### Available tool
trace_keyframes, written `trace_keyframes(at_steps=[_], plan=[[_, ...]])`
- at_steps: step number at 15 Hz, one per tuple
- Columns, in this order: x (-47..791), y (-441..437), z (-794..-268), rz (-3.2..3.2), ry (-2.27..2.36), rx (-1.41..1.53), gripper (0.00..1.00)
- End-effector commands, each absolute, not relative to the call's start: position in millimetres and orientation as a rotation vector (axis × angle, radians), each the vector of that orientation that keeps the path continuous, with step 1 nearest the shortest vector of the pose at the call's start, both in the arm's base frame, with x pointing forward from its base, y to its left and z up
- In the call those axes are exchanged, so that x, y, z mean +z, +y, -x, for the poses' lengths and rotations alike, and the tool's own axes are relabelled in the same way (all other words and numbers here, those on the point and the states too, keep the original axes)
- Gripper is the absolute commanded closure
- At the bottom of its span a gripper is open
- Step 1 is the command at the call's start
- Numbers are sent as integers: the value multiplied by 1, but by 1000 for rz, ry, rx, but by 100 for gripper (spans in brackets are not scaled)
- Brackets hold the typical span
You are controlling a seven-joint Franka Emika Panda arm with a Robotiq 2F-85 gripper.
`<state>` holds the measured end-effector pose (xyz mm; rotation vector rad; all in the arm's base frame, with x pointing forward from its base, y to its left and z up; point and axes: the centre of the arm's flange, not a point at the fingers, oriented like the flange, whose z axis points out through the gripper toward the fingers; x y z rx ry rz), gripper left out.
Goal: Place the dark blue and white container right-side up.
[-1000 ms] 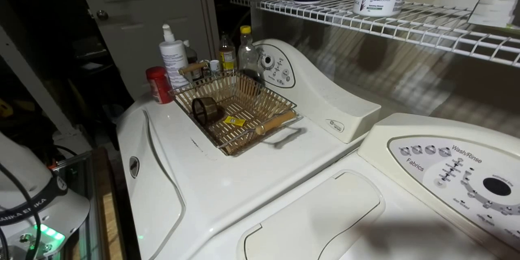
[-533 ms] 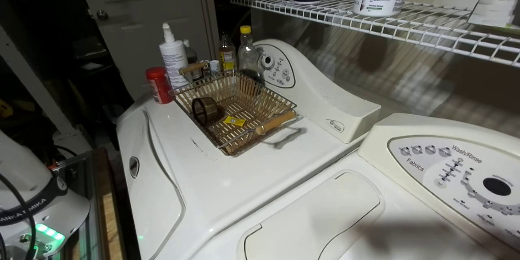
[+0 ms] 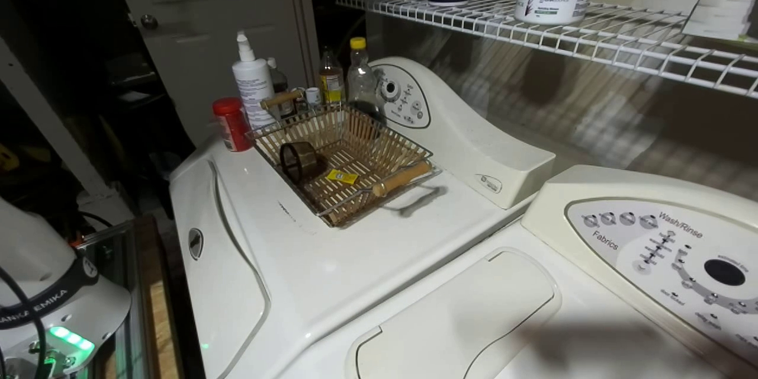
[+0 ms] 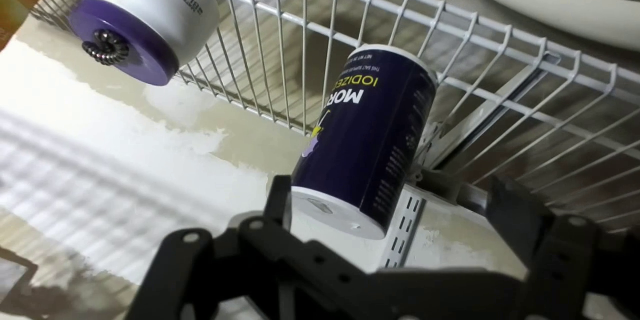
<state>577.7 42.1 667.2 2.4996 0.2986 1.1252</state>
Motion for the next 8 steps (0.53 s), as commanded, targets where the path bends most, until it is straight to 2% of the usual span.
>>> trace_keyframes(at_steps=[1,8], plan=[[667,42,-577,-2500,293,1125,0],[667,41,-577,-2499,284,1127,0]])
